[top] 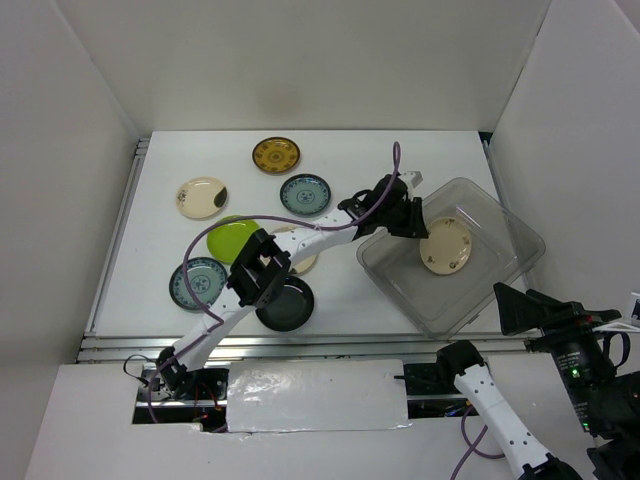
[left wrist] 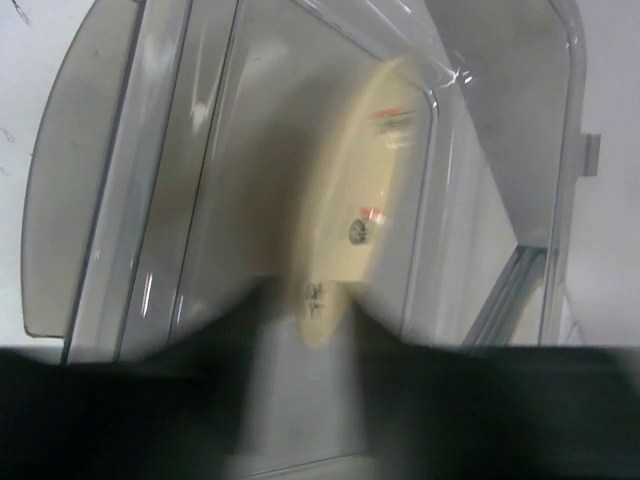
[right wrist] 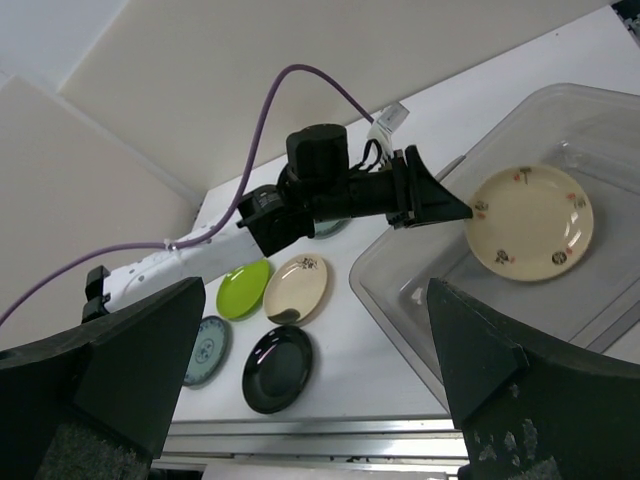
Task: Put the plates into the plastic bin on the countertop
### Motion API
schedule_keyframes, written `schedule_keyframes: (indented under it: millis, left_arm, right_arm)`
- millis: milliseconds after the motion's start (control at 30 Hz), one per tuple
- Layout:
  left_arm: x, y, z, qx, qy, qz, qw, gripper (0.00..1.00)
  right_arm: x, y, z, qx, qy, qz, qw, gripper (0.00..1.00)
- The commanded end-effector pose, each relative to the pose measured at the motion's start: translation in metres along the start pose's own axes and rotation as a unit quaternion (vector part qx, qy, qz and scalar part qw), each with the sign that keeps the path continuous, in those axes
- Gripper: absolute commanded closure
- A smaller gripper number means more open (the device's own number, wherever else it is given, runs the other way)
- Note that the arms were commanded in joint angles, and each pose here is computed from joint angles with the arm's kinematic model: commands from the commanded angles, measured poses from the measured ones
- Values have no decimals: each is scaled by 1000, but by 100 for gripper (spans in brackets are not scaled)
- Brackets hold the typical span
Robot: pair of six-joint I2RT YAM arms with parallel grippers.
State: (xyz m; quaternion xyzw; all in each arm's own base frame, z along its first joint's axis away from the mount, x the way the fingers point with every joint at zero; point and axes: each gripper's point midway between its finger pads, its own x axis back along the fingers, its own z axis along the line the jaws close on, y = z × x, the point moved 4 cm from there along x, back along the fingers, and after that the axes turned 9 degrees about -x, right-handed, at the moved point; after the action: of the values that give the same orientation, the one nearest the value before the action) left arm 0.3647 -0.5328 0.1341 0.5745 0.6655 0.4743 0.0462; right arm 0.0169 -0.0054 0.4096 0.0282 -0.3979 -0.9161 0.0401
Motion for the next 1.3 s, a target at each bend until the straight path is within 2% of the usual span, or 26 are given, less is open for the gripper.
schedule_keyframes:
  millis: [0, 33, 133, 200, 233, 267, 300, 333, 367, 400, 433, 467, 500, 533, 567, 600, 633, 667, 700, 733, 767, 800, 833, 900, 1167, 1267]
  left_arm:
    - [25, 41, -37, -25, -36, -55, 997, 18]
    - [29, 43, -45, -30, -45, -56, 997, 1]
    - [58, 56, -83, -62, -45, -77, 994, 1]
    - [109, 81, -121, -90, -42, -117, 988, 1]
    - [121, 80, -120, -91, -19, -120, 988, 1]
    - [168, 103, -126, -83, 31, -168, 982, 1]
    - [190, 108, -119, -70, 65, -185, 978, 1]
    - [197, 91, -91, -53, 121, -170, 976, 1]
    - [253, 112, -76, -17, 179, -226, 957, 1]
    - [259, 87, -42, 0, 229, -202, 952, 1]
    - [276, 81, -20, 20, 258, -201, 945, 1]
    - [315, 84, -14, 39, 271, -223, 936, 1]
    - [331, 55, 33, 74, 344, -190, 917, 1]
    - [348, 40, 52, 95, 375, -182, 904, 1]
    - [384, 35, 61, 123, 391, -208, 888, 1]
    - [384, -2, 84, 130, 413, -175, 884, 1]
    - [392, -17, 93, 140, 415, -174, 882, 1]
    - [415, -21, 94, 148, 405, -203, 879, 1]
    - [404, -51, 108, 154, 393, -178, 889, 1]
    - [414, -58, 113, 156, 384, -187, 891, 1]
    - [401, -76, 116, 157, 345, -166, 910, 1]
    - [402, -90, 126, 161, 356, -157, 907, 1]
    - [395, -88, 118, 158, 305, -165, 925, 1]
    - [382, -109, 127, 162, 281, -147, 935, 1]
    - [359, -169, 148, 189, 290, -93, 934, 1]
    - [348, -182, 152, 193, 274, -81, 939, 5]
  right_arm:
    - [-3, 2, 1, -1, 5, -3, 1000, 0]
    - [-3, 1, 2, -1, 7, -1, 1000, 0]
    - [-5, 1, 4, 0, 12, 1, 1000, 0]
    - [-8, 0, 6, 1, 14, 4, 1000, 0]
    - [-9, 1, 7, 3, 18, 3, 1000, 0]
    - [-12, -2, 7, 3, 18, 8, 1000, 0]
    - [-14, -2, 8, 5, 20, 8, 1000, 0]
    - [-17, -3, 11, 5, 30, 12, 999, 0]
    - [-24, -10, 10, 10, 30, 24, 999, 0]
    - [-27, -12, 13, 12, 40, 28, 999, 0]
    - [-31, -18, 15, 15, 50, 42, 998, 0]
    - [-39, -28, 14, 20, 50, 61, 997, 0]
    - [-42, -33, 15, 23, 58, 74, 995, 0]
    - [-46, -36, 20, 26, 75, 77, 994, 0]
    - [-50, -49, 23, 29, 96, 108, 989, 0]
    - [-52, -50, 29, 29, 119, 109, 986, 0]
    - [-55, -55, 32, 29, 130, 118, 984, 0]
    - [-57, -64, 33, 30, 145, 139, 979, 0]
    - [-59, -65, 37, 30, 158, 140, 977, 0]
    - [-62, -71, 36, 34, 163, 150, 975, 0]
    - [-62, -74, 40, 36, 180, 160, 970, 0]
    - [-62, -76, 41, 38, 188, 163, 968, 0]
    - [-62, -79, 41, 41, 194, 168, 966, 0]
    - [-63, -85, 42, 41, 205, 182, 961, 0]
    - [-54, -86, 39, 39, 208, 181, 960, 0]
    - [-53, -88, 40, 39, 214, 185, 958, 0]
